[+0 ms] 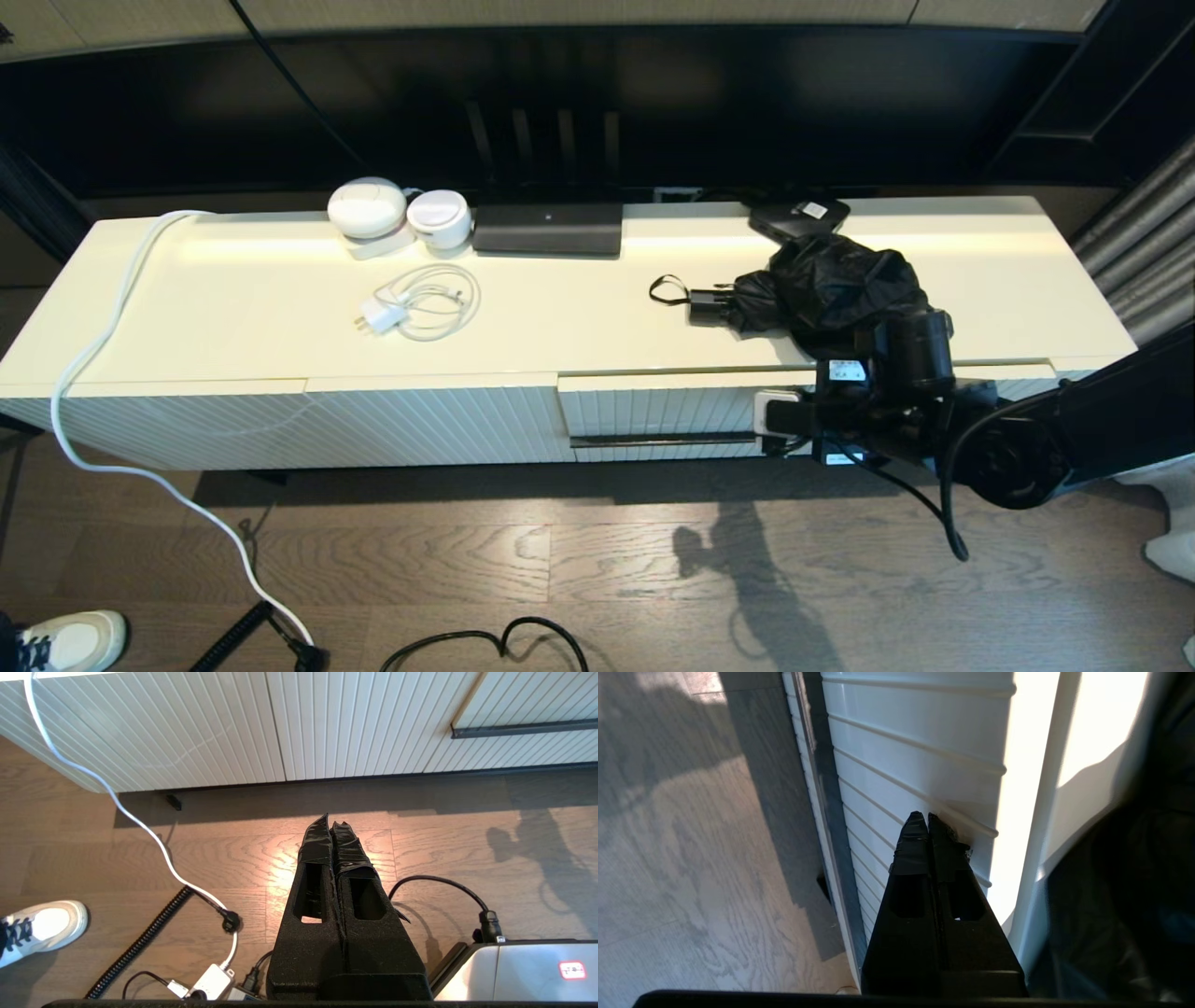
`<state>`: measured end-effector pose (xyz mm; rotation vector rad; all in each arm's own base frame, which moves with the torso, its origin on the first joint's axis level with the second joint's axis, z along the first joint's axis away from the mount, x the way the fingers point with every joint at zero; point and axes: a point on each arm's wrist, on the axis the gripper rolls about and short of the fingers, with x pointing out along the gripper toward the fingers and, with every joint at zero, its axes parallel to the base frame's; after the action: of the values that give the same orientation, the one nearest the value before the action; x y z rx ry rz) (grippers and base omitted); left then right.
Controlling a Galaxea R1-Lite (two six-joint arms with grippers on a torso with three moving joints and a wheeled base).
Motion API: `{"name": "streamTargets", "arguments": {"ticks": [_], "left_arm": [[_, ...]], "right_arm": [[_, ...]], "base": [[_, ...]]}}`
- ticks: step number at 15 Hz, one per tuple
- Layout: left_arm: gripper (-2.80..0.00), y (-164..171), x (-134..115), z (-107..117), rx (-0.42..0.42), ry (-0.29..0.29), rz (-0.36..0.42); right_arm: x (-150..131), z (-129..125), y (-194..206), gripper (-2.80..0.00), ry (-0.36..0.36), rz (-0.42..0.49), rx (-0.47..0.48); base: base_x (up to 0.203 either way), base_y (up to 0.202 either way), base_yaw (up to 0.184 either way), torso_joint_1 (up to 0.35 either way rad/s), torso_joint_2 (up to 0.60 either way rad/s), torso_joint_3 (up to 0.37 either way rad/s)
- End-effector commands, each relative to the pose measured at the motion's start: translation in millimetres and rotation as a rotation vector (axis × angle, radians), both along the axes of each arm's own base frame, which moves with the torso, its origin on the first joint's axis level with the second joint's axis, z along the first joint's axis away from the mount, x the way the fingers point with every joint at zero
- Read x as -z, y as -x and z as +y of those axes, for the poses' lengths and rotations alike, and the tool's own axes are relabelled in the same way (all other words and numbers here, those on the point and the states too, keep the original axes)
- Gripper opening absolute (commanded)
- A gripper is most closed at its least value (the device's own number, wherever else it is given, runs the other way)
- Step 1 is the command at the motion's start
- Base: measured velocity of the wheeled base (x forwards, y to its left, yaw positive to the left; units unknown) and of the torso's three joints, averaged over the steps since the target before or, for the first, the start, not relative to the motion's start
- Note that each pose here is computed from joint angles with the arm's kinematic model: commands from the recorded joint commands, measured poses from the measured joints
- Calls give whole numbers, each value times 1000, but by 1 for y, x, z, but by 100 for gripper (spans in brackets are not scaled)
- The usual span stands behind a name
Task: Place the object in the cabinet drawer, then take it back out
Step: Close the drawer
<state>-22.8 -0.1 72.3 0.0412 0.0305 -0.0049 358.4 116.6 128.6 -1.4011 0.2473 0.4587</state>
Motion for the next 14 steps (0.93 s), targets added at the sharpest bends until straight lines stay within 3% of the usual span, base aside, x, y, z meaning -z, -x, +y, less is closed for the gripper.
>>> {"name": "streamTargets", "arguments": {"ticks": [1, 9, 14], "left_arm": [[-280, 0, 0, 0, 0, 0, -1], [-280, 0, 0, 0, 2, 0, -1], [-280, 0, 0, 0, 0, 0, -1]], "right_arm": [[-1, 2, -7, -280, 2, -16, -2], [-14, -6, 8, -280, 10, -3, 16], [-60, -26, 66, -280, 19, 45, 23]], "base": [[0, 0, 0, 0, 0, 0], [0, 0, 0, 0, 0, 0], [0, 0, 0, 0, 0, 0]]}}
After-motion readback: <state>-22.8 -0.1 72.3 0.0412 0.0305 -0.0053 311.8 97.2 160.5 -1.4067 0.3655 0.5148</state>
